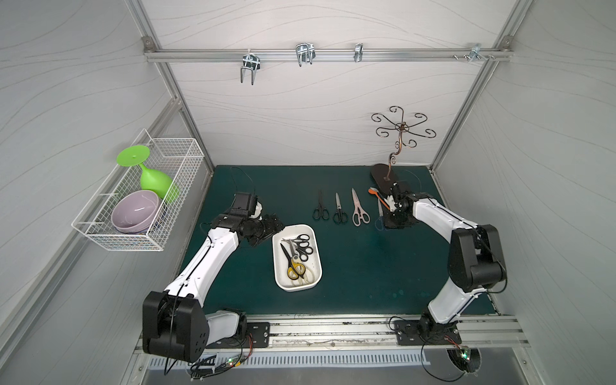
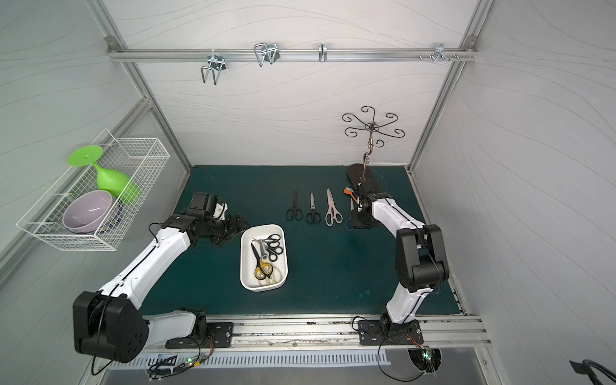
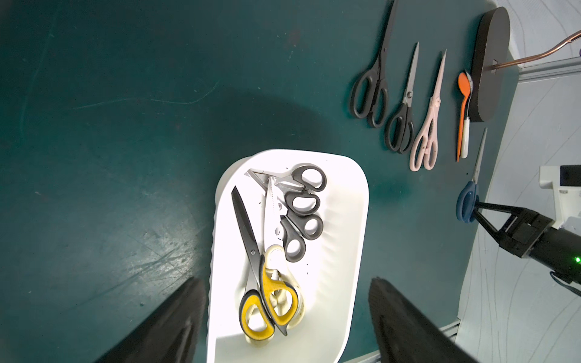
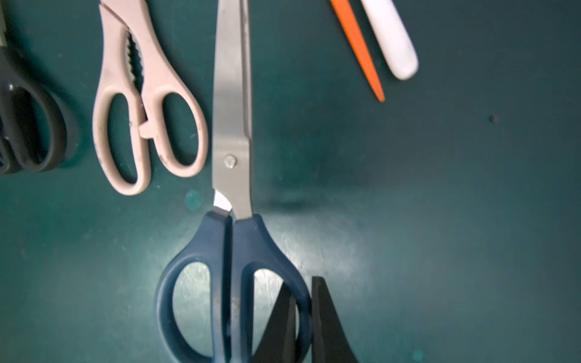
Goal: Take the scissors out of the storage box
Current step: Place the scissors at the center of the board.
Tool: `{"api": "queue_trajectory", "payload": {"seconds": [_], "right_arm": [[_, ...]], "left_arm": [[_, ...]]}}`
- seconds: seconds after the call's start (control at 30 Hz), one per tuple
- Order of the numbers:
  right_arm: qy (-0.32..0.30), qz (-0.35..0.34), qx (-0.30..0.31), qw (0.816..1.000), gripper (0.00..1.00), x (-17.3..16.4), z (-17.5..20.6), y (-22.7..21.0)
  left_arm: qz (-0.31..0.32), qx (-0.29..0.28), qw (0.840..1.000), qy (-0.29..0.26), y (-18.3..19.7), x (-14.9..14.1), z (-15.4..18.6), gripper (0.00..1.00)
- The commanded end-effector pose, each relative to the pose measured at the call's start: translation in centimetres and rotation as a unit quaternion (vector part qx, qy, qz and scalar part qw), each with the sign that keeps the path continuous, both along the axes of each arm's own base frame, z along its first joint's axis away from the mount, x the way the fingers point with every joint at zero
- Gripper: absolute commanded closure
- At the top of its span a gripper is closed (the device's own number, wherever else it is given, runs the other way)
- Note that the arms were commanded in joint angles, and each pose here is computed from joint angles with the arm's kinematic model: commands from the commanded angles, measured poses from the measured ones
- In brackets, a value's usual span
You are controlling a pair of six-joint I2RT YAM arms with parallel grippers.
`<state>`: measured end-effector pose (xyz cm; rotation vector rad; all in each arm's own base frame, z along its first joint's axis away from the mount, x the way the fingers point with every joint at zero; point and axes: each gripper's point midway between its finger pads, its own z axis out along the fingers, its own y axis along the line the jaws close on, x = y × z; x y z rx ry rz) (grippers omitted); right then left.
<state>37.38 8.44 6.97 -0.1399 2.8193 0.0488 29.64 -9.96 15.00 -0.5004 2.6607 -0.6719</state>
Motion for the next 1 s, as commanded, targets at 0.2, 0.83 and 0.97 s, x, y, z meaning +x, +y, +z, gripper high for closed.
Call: {"api": "queue_trajectory", "payload": {"seconds": [0.2, 0.83, 0.97], "right_arm": [[-0.006, 0.024, 0.032, 0.999, 1.00, 3.0, -1.7, -1.0], [0.033, 0.020, 0.015, 0.999, 1.00, 3.2, -4.6, -1.4], [0.040, 0.013, -0.001, 0.999, 1.00, 3.5, -5.4, -1.8]], "left_arm": [[-0.007, 0.013, 1.000, -0.014, 0.2, 0.7, 0.6, 0.14], [-0.003, 0.020, 1.000, -0.011, 0.5, 0.2, 0.0, 0.14], [-0.002, 0.020, 1.000, -0.011, 0.5, 0.2, 0.1, 0.14]]}}
